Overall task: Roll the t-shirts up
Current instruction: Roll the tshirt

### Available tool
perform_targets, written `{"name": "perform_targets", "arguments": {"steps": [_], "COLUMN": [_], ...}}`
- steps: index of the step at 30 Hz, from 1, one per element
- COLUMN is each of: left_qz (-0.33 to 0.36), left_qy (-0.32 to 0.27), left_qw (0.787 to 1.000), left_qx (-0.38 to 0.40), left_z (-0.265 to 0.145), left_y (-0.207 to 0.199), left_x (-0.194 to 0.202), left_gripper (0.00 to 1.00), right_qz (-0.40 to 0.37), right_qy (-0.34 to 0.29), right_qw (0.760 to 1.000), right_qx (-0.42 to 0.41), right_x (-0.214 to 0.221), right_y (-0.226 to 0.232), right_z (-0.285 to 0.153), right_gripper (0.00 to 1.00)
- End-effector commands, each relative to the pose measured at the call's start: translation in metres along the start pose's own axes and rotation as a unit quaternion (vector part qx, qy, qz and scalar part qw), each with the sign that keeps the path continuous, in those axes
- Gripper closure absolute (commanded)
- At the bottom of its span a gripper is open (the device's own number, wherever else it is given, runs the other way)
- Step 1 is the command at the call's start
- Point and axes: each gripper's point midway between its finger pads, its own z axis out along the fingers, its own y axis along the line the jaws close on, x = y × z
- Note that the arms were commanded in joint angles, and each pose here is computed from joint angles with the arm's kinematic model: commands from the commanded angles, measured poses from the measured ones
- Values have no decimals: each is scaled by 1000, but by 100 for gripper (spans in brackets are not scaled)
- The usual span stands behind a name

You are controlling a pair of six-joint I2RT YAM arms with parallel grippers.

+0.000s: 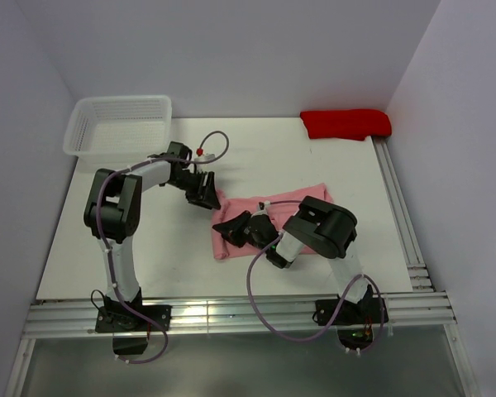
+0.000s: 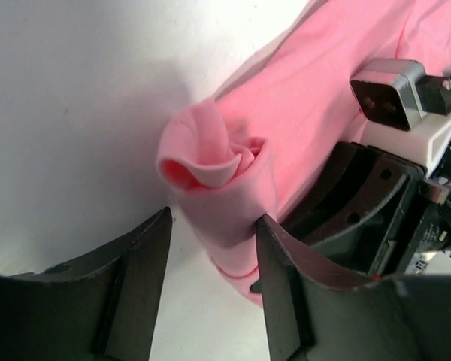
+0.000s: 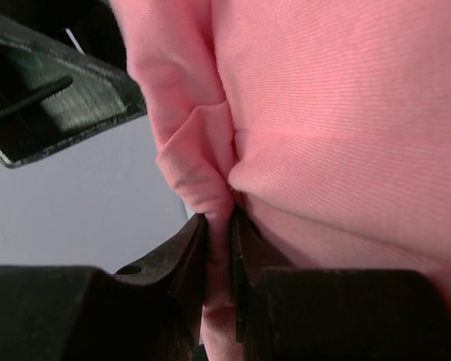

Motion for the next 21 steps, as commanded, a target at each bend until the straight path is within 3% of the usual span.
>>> {"name": "perform_targets", "arguments": {"steps": [1, 3, 5, 7, 8, 9, 13, 21], "left_qz": [14, 10, 6, 13, 10, 8, 8, 15], "left_qy": [-19, -18, -12, -11, -11, -9, 0, 14], "left_qw": [1000, 999, 999, 998, 997, 996, 991, 984], "left_qx": [-19, -32, -38, -58, -69, -92, -136, -179], "left_z": [12, 13, 14, 13, 13, 10, 8, 7], "left_y": [1, 2, -1, -2, 0, 4, 8, 13], "left_x": [-19, -21, -20, -22, -22, -22, -20, -16], "left_gripper": [46, 56, 74, 83, 95, 99, 100, 100], "right_qz": [-8, -15, -25, -43, -52, -68, -117, -181], "right_qy": [8, 8, 8, 6, 4, 0, -19, -19], "right_qw": [1000, 1000, 1000, 998, 998, 996, 988, 968], "right_qx": [0, 7, 16, 34, 39, 58, 101, 175], "right_x": [2, 2, 1, 1, 0, -2, -6, 12], "right_y": [6, 6, 5, 4, 6, 4, 10, 11], "right_z": [-4, -4, -4, -6, -5, -9, -19, -33], "right_gripper": [84, 81, 71, 61, 59, 54, 47, 45]}}
